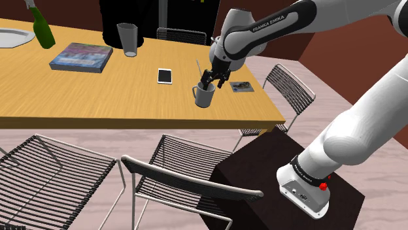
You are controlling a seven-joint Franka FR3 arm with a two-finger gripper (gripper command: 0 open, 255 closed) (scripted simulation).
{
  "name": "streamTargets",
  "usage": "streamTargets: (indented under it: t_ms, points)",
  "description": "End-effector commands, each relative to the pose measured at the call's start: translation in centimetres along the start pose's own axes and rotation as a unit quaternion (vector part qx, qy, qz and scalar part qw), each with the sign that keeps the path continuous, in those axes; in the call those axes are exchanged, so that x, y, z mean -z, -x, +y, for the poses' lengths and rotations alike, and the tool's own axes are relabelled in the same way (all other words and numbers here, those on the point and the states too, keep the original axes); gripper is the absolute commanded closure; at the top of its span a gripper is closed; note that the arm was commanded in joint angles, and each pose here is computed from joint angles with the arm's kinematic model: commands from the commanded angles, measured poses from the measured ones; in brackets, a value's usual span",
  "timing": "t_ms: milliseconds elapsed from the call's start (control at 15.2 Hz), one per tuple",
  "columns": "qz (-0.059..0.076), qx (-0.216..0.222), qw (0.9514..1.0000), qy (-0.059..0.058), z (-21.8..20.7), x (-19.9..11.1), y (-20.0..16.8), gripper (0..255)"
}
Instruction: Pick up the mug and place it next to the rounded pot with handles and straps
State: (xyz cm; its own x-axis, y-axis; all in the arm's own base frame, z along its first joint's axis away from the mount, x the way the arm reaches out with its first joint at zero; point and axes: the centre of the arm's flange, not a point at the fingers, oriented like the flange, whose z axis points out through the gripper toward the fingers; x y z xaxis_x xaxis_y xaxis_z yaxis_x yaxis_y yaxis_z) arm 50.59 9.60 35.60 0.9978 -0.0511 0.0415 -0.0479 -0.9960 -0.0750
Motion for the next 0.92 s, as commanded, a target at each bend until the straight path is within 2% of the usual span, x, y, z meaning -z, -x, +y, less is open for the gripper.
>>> streamTargets:
  t_ms: [0,66,660,858]
  points:
    - [0.0,0.0,1.0,0.0,0.0,0.0,0.0,0]
    - [0.0,0.0,1.0,0.0,0.0,0.0,0.0,255]
    - [0.0,0.0,1.0,0.0,0.0,0.0,0.0,255]
    - [0.0,0.0,1.0,0.0,-0.1,1.6,-0.1,255]
